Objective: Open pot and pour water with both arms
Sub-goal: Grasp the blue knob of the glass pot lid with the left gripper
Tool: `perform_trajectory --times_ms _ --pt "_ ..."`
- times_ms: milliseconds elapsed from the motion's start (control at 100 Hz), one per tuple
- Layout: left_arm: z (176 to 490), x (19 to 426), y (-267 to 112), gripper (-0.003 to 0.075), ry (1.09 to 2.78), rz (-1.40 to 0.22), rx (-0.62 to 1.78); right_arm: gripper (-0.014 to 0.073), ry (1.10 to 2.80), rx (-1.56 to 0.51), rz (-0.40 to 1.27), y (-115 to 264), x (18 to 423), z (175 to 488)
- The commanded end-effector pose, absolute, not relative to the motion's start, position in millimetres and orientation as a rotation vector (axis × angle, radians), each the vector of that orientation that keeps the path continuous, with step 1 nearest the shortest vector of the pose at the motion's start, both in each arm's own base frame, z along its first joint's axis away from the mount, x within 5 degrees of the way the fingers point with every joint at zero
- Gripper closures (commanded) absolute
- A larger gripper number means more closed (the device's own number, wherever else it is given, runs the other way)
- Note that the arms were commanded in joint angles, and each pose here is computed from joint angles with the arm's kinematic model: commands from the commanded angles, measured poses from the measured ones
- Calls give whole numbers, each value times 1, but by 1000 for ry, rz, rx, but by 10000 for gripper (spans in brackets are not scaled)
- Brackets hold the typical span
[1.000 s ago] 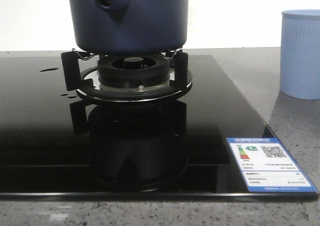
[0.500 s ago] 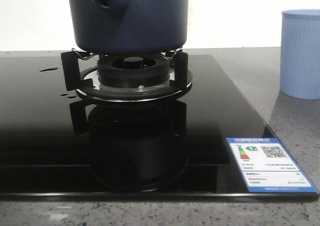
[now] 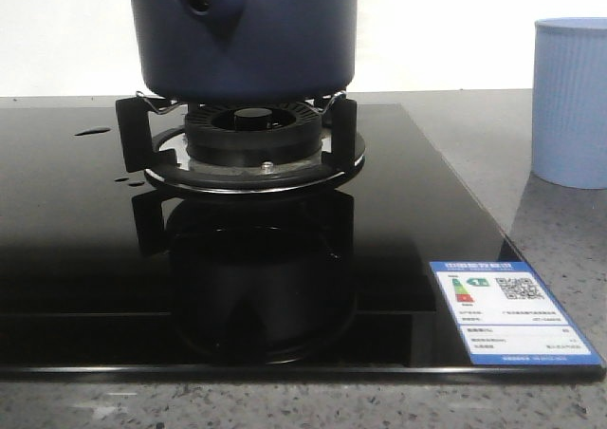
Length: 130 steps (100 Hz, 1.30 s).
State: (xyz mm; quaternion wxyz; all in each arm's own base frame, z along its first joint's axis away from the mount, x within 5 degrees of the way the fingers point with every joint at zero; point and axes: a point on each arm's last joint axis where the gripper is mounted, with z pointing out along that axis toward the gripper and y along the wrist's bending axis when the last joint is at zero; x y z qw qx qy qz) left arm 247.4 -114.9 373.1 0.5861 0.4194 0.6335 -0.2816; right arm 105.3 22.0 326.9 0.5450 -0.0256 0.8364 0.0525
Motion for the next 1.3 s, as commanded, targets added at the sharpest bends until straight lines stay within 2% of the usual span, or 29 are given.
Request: perform_trajectory --times_ms 0,770,1290 --pt "393 251 -120 206 1390 -716 953 650 1856 -112 158 26 108 346" --pt "371 293 -131 202 1386 -767 922 650 1812 -132 178 28 108 350" --pt "373 296 -131 191 1380 -756 882 650 1766 -158 184 30 109 354"
